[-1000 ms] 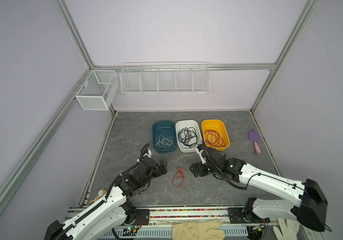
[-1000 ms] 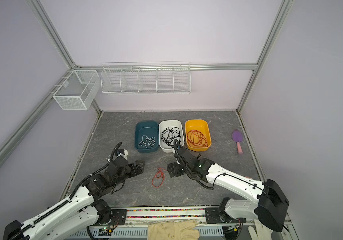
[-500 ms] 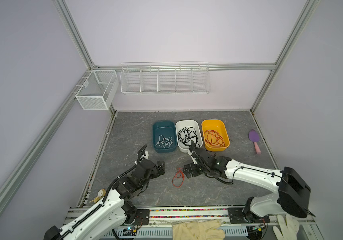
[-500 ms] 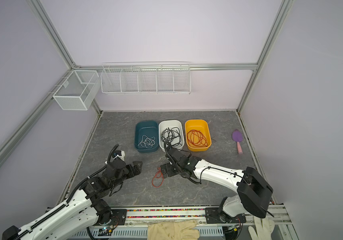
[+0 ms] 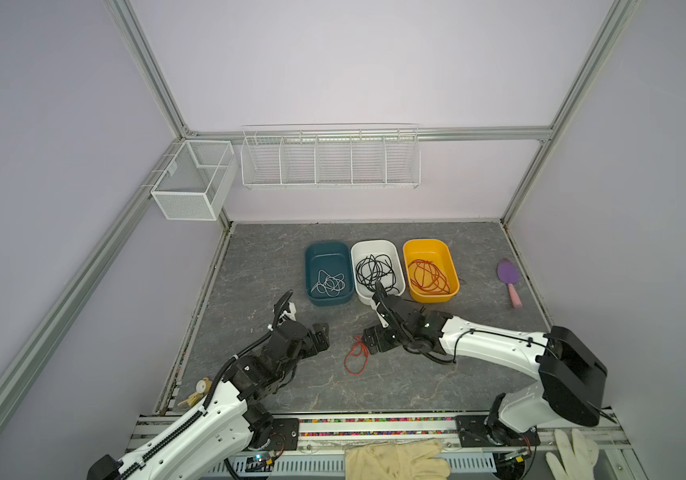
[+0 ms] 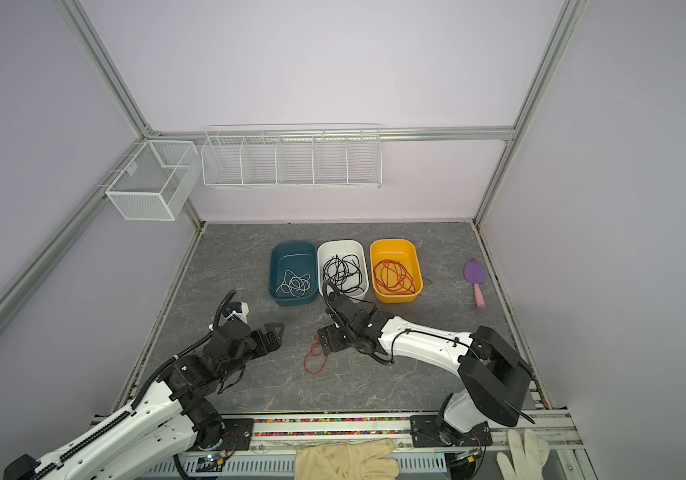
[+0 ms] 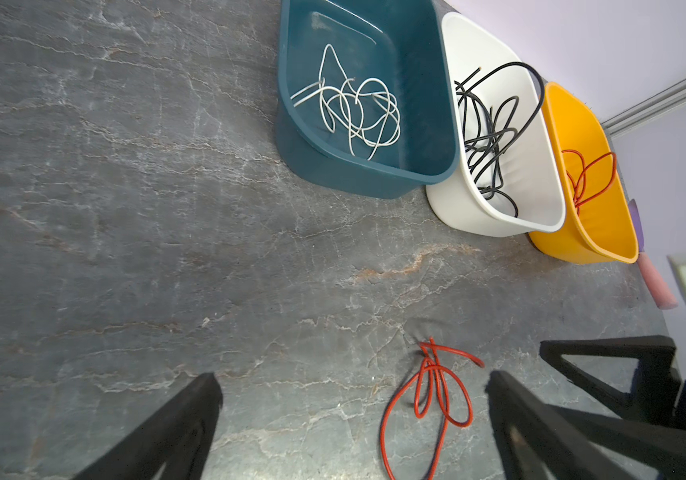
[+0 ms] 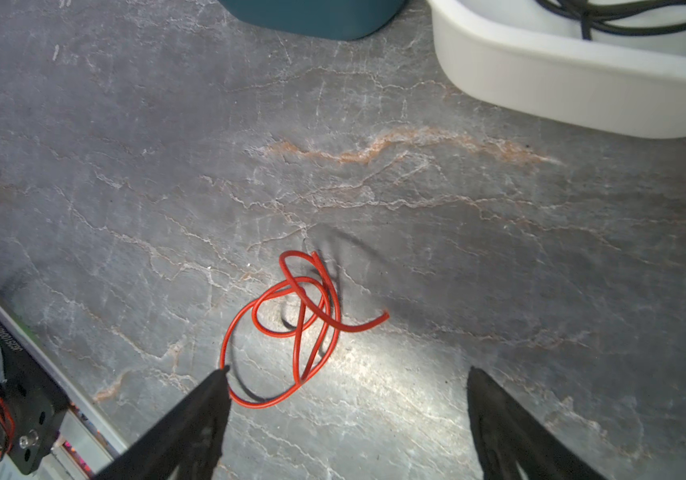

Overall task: Untangle the cables
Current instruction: 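Lower the right gripper onto the red wire and close on it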

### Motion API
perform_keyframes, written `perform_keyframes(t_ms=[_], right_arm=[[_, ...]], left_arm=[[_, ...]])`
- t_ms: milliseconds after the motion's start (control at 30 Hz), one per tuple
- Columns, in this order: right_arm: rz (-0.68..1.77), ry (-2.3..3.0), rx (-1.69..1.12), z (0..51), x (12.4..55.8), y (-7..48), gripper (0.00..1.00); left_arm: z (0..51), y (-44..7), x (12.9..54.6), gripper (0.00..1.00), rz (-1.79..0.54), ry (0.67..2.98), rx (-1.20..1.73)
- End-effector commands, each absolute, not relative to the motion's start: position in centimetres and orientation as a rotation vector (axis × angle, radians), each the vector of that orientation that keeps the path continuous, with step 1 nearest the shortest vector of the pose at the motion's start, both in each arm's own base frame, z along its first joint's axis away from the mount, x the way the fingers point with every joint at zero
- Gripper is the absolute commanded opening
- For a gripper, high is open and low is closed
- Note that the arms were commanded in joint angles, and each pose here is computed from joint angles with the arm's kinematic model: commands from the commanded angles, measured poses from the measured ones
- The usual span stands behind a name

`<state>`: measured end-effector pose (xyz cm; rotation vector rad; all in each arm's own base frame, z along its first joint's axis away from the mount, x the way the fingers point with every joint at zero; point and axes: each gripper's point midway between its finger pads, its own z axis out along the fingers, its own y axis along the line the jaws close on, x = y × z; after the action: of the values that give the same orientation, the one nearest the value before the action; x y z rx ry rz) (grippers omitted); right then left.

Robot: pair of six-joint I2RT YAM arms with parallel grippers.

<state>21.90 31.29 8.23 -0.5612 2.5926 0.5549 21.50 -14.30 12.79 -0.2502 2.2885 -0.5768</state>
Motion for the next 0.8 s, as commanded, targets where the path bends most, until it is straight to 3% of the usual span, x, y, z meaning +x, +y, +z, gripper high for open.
perform_keyframes(t_ms=[0,333,767], right_arm=[[0.617,2.567,-0.597,8.5,21.9,32.9,0.88],[0.471,2.545,-0.725,6.6,23.2,33.5,0.86],[0.461,2.552,-0.801,4.9,23.8,35.0,0.51]], left_arm=[[12.1,-13.8,21.4,1.0,-0.563,2.291,-0.279],[11.3,-14.8,21.4,1.0,-0.615,2.306,-0.262],[8.2,-16.7,20.9,1.0,-0.68,2.395,-0.227]])
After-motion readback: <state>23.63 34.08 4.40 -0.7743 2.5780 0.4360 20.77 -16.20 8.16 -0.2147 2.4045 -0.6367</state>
